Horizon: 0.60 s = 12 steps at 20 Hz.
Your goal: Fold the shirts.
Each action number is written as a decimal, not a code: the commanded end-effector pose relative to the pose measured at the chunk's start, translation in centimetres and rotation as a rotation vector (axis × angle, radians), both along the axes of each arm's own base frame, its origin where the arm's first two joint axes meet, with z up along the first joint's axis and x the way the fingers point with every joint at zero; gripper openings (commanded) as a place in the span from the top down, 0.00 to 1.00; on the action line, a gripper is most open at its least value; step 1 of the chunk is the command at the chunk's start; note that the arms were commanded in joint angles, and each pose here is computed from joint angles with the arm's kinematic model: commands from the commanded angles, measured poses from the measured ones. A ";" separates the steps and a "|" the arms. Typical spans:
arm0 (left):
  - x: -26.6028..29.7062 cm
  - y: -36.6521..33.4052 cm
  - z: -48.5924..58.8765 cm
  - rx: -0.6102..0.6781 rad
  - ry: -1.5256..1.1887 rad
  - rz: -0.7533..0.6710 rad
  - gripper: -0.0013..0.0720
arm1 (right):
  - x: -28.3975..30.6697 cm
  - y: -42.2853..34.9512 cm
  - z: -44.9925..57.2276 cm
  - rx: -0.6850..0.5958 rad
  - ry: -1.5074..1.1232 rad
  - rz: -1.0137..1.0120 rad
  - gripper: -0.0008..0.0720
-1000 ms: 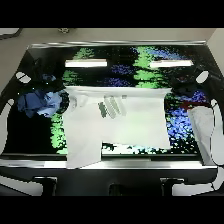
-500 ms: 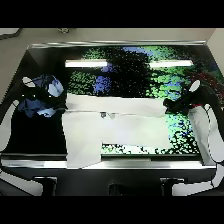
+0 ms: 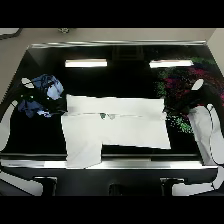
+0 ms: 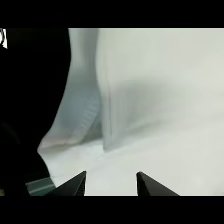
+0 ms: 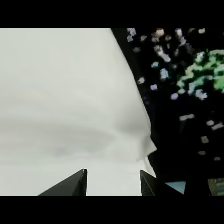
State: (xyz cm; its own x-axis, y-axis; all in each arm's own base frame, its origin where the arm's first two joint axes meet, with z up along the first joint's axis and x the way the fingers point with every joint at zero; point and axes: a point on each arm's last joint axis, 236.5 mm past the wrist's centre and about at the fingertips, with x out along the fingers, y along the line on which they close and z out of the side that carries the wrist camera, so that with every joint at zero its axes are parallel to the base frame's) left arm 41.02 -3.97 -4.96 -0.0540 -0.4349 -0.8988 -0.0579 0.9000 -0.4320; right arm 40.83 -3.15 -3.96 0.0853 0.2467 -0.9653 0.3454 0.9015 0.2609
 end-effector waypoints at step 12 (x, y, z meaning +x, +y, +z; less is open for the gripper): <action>-22.0 -2.6 -4.8 -0.102 0.224 -0.006 0.41 | -13.2 -2.0 -0.2 0.055 0.226 0.001 0.34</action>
State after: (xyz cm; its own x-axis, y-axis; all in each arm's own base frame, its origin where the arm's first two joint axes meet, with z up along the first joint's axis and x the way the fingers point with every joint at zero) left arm 23.30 -5.20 -8.11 -0.2346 -0.4967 -0.8356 -0.1574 0.8677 -0.4716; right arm 29.32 -5.57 -3.46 -0.1085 0.2938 -0.9497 0.4117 0.8828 0.2261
